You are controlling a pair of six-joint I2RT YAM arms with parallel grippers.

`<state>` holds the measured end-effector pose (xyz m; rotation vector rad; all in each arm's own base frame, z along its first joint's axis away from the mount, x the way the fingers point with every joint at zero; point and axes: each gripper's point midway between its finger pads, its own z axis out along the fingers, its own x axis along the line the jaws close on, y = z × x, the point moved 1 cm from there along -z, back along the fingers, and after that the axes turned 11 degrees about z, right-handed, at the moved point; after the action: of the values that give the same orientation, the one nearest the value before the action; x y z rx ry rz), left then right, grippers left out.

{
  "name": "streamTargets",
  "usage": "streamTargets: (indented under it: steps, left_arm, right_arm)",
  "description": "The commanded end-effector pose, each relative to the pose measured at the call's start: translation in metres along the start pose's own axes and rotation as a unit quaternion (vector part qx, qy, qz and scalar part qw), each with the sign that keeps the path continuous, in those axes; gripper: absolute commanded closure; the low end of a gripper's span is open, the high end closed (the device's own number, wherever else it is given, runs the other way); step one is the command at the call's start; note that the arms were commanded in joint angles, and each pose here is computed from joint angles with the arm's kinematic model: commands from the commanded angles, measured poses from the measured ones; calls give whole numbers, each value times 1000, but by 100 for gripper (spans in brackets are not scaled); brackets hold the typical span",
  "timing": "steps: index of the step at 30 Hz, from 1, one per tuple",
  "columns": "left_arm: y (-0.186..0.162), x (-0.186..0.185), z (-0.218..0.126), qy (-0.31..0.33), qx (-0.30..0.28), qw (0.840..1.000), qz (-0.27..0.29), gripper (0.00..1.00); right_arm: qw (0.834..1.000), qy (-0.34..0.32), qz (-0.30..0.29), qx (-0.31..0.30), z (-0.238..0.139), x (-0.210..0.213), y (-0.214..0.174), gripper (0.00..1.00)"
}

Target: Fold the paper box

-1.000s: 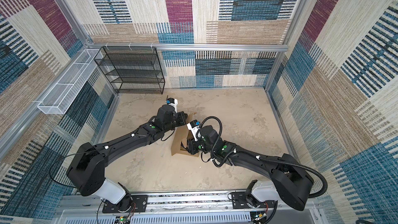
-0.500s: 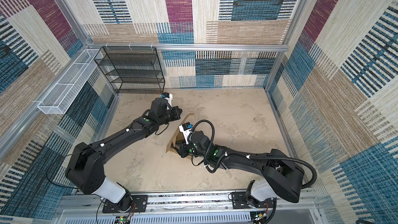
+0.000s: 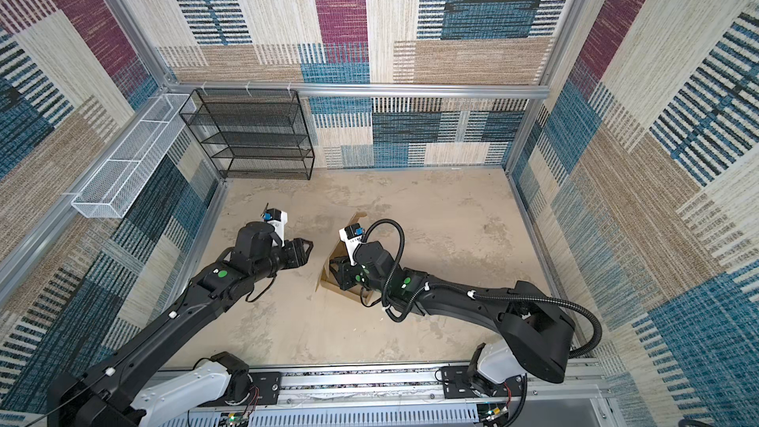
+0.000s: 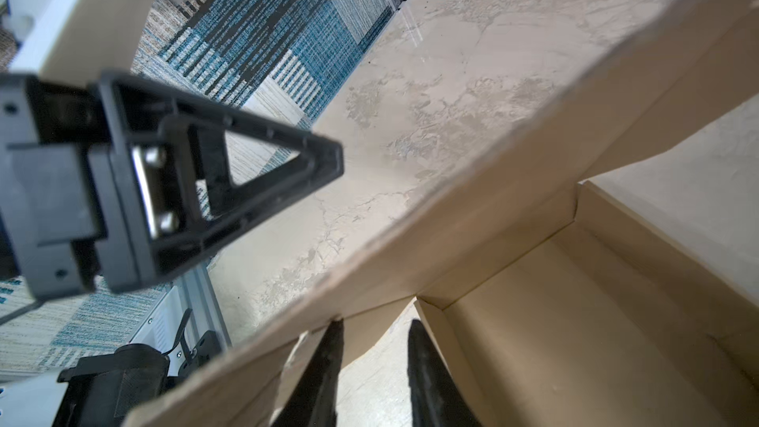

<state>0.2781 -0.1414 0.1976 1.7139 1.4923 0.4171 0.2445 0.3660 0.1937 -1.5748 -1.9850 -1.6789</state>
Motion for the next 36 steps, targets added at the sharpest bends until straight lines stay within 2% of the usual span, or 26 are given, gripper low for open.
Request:
streamTargets:
  steps: [1,4,8,12,20,30,36]
  left_arm:
    - [-23,9,-8,15,27,999,8,35]
    - [-36,9,-13,13,53,998,20,25]
    - [-42,-1,-26,-5,59,998,31,17]
    - [-46,-11,-46,-15,55,997,50,17]
    - [-54,-35,-63,-50,54,994,79,22]
    - [-43,-50,-35,-30,63,988,136,33]
    - [-39,-55,-15,-20,64,986,153,45]
  right_arm:
    - [1000,-19,-3,-6,1,-5,5,70]
    - [1000,-23,1,-9,3,-6,10,71]
    - [999,-31,-1,-10,5,-6,15,72]
    - [999,-35,0,-13,6,-7,20,72]
    - [999,-39,-3,-12,12,-6,26,72]
    - [999,-38,-1,-7,15,-6,27,72]
    - [999,-39,-1,-4,16,-7,26,73]
